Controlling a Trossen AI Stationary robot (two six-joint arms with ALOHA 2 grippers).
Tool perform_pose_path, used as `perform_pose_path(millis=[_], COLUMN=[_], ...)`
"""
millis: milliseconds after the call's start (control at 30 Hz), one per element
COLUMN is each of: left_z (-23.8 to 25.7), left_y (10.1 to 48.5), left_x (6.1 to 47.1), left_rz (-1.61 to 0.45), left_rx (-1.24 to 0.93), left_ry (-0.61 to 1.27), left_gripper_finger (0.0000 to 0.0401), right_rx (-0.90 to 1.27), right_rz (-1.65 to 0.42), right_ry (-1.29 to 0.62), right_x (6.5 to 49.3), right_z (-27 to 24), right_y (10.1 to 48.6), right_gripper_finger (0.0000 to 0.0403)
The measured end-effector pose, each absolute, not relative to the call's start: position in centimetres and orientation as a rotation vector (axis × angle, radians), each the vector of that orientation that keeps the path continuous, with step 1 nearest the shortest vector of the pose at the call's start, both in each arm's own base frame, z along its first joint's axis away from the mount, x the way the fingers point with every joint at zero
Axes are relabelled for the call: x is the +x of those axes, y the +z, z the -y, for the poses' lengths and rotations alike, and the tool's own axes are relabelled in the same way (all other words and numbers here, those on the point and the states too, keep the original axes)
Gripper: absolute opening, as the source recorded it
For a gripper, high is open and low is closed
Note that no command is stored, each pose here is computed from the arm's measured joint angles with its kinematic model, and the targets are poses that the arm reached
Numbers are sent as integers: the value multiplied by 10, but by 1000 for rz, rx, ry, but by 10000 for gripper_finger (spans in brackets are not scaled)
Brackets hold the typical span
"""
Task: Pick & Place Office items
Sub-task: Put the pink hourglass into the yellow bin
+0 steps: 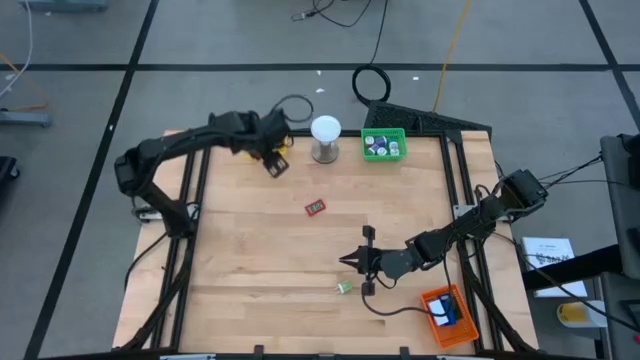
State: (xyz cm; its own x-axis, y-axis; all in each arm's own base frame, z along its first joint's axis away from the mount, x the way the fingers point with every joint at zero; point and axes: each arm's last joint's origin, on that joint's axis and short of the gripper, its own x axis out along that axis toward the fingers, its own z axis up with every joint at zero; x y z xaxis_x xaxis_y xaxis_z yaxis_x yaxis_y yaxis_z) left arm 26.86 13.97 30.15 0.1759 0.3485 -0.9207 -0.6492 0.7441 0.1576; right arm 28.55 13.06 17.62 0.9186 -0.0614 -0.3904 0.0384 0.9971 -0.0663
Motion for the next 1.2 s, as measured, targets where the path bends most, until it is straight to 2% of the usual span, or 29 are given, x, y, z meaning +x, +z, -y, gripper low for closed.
perform_pose_path(millis=[167, 467, 867, 1200], left_z=[-179, -222, -237, -237], left_y=[287, 269, 242, 242], left_x=[268, 270, 278, 278], left_rz=[-1167, -1088, -1143, -1126], left_rx=[-334, -363, -381, -403], left_ry=[786, 861, 865, 880], left_gripper_finger=[199, 199, 199, 199], right_rx=[-71, -70, -71, -68], right_rz=[-403, -401, -403, -404], right_ry=[-49, -49, -49, -46], right_x=[286, 286, 286, 285], right_z=[-131, -131, -131, -131], right_y=[176, 176, 176, 176], right_gripper_finger=[13, 13, 13, 13])
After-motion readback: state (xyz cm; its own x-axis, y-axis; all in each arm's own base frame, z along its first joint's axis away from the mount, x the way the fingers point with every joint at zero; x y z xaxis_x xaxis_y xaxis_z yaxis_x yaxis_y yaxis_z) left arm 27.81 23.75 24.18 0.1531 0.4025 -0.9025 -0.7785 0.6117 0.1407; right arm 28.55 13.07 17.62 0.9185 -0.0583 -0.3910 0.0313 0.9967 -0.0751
